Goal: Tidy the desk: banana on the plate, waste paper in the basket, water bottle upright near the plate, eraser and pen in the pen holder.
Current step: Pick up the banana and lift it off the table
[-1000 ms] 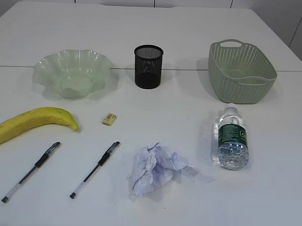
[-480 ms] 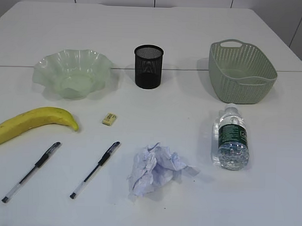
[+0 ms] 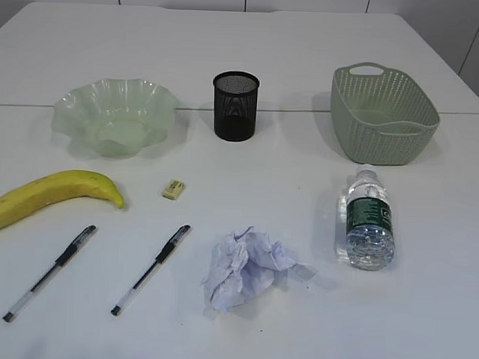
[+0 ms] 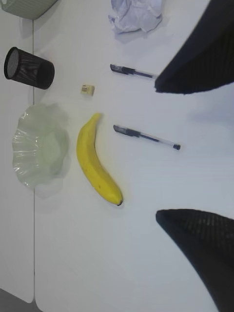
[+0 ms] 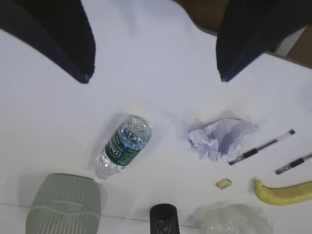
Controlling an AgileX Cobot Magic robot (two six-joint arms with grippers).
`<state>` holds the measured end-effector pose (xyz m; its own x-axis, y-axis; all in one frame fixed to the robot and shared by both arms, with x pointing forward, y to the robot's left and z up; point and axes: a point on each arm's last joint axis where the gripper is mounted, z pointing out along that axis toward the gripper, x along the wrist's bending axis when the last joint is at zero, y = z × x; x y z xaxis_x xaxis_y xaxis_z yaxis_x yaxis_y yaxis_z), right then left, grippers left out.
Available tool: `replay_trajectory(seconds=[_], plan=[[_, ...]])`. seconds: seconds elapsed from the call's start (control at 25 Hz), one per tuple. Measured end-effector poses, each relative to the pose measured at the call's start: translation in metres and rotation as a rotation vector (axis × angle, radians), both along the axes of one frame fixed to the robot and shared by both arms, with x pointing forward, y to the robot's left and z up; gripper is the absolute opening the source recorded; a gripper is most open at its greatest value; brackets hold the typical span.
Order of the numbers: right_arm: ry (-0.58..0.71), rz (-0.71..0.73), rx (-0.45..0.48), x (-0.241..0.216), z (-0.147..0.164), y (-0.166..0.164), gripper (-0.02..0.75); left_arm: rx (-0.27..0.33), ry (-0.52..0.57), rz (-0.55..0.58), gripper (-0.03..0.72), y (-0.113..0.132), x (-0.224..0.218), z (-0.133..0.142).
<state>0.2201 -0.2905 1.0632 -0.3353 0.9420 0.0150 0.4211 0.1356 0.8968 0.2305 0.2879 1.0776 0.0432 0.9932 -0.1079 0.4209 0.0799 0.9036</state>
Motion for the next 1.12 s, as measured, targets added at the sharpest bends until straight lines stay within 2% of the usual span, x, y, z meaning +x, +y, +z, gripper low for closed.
replay_trajectory(seconds=[0.2,0.6,0.88,1.12], plan=[[-0.011,0.007,0.022,0.007,0.016,0.003,0.573,0.003,0.056,-0.002,0.524,0.001,0.016,0.015],[0.087,0.01,0.015,0.037,0.041,0.01,0.573,-0.001,0.186,-0.001,0.523,0.004,0.062,0.048],[0.101,0.02,-0.005,0.051,0.058,0.013,0.573,0.043,0.245,0.022,0.523,0.011,0.106,0.08],[0.08,0.021,0.003,0.053,0.064,0.013,0.573,0.08,0.318,0.014,0.523,0.016,0.156,0.095]])
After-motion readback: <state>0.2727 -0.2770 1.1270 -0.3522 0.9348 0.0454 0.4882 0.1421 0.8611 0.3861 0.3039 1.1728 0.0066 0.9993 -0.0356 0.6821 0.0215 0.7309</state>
